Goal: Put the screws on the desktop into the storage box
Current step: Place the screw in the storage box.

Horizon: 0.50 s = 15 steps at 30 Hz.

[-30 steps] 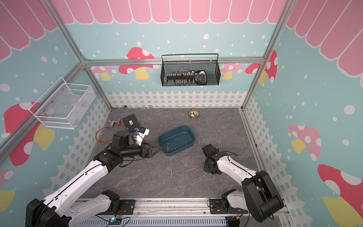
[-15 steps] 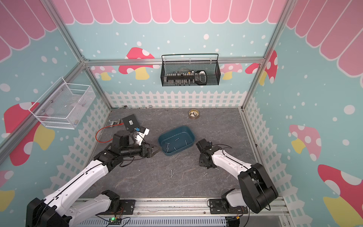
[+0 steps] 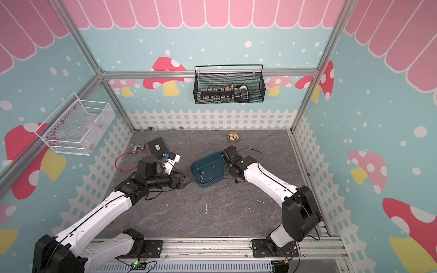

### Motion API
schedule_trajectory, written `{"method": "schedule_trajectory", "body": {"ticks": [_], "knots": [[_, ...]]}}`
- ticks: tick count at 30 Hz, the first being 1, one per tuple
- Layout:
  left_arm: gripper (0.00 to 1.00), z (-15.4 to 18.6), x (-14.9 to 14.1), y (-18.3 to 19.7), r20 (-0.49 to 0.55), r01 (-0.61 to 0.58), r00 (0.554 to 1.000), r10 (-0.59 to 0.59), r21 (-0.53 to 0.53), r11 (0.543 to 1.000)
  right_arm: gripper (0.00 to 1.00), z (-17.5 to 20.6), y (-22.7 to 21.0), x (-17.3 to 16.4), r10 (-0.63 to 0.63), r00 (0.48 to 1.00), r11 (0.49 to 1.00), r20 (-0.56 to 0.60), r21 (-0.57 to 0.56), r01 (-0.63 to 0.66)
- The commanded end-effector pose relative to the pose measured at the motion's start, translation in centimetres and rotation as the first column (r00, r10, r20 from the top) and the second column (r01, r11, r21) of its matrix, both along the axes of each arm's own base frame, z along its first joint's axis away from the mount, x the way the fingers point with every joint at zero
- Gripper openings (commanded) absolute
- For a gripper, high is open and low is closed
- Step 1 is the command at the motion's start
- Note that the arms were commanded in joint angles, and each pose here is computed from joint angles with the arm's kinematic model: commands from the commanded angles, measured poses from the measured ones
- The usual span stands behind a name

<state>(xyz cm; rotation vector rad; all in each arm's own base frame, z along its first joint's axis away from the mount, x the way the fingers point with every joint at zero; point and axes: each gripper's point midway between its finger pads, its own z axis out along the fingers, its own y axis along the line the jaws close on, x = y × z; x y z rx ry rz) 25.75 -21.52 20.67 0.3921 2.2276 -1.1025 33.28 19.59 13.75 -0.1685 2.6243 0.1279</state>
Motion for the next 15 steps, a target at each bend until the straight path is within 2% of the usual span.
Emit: {"method": "schedule_trajectory", "body": {"ticks": [1, 12, 15], "knots": [[0.99, -0.3, 0.3, 0.3, 0.018, -0.014, 1.0, 0.014, 0.006, 1.0, 0.01, 0.6, 1.4, 1.7, 0.075, 0.997, 0.997, 0.031, -0.034, -0.074], [0.99, -0.3, 0.6, 0.5, 0.031, -0.035, 0.999, 0.034, 0.016, 0.999, 0.02, 0.0, 5.3, 7.3, 0.164, 0.984, 0.985, 0.065, -0.068, -0.159], [0.99, -0.3, 0.7, 0.6, 0.032, -0.039, 0.999, 0.038, 0.017, 0.999, 0.11, 0.1, 5.8, 7.7, 0.175, 0.982, 0.983, 0.07, -0.066, -0.17]]}}
